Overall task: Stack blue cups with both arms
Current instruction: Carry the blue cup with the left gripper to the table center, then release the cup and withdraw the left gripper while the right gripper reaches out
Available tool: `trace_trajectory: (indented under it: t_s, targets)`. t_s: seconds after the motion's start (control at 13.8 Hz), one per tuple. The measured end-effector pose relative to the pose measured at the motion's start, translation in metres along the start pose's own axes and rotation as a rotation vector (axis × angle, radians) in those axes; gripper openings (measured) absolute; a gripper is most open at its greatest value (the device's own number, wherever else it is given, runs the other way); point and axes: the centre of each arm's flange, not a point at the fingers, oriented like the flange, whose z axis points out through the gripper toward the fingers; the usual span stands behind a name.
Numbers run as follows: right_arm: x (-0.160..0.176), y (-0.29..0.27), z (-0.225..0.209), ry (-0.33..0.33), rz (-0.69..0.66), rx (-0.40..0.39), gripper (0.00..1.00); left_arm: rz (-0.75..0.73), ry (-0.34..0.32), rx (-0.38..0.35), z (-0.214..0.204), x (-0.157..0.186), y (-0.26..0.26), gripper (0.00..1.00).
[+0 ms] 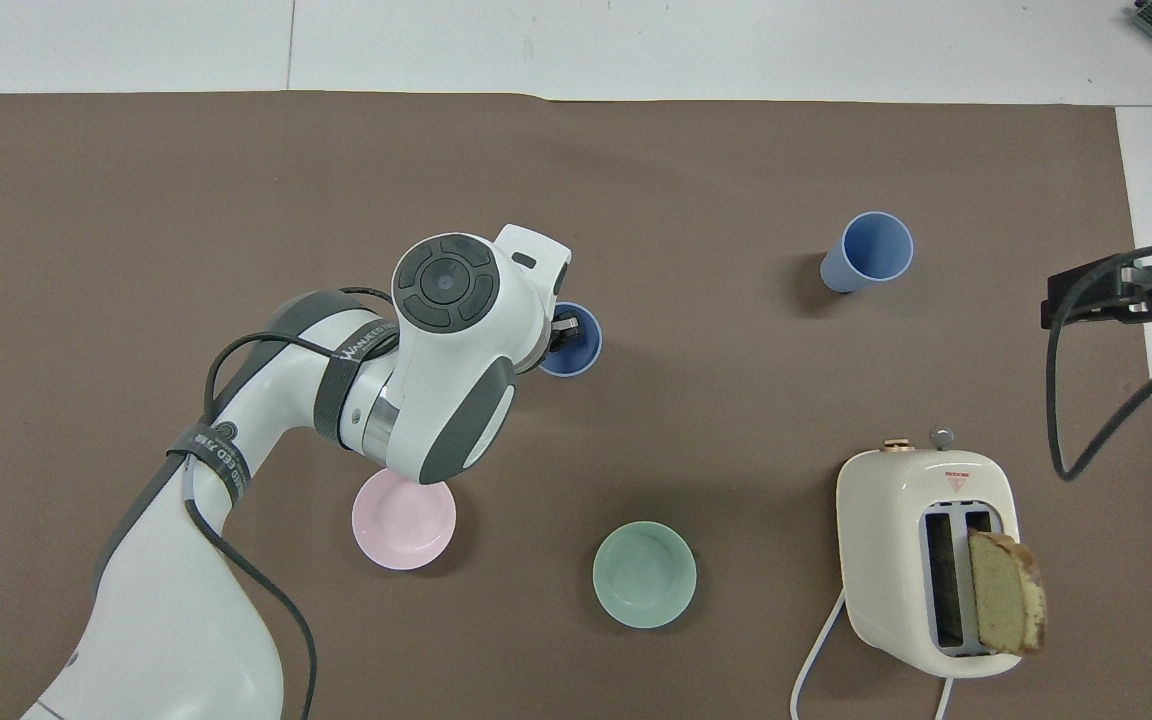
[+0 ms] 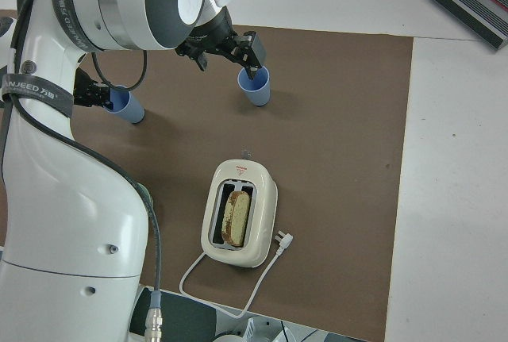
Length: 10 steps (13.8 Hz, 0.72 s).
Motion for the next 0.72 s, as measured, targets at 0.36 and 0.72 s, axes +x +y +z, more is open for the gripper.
trace_trajectory:
  t_s: [0.36, 0.72]
  targets:
    - [0.003, 0.000, -0.002, 0.025, 0.000, 0.003, 1.00, -0.003, 0.000, 0.002, 0.000, 0.002, -0.001, 0.63]
    - [0.003, 0.000, -0.002, 0.025, 0.000, 0.003, 1.00, -0.036, 0.011, 0.034, -0.058, 0.032, -0.039, 1.00]
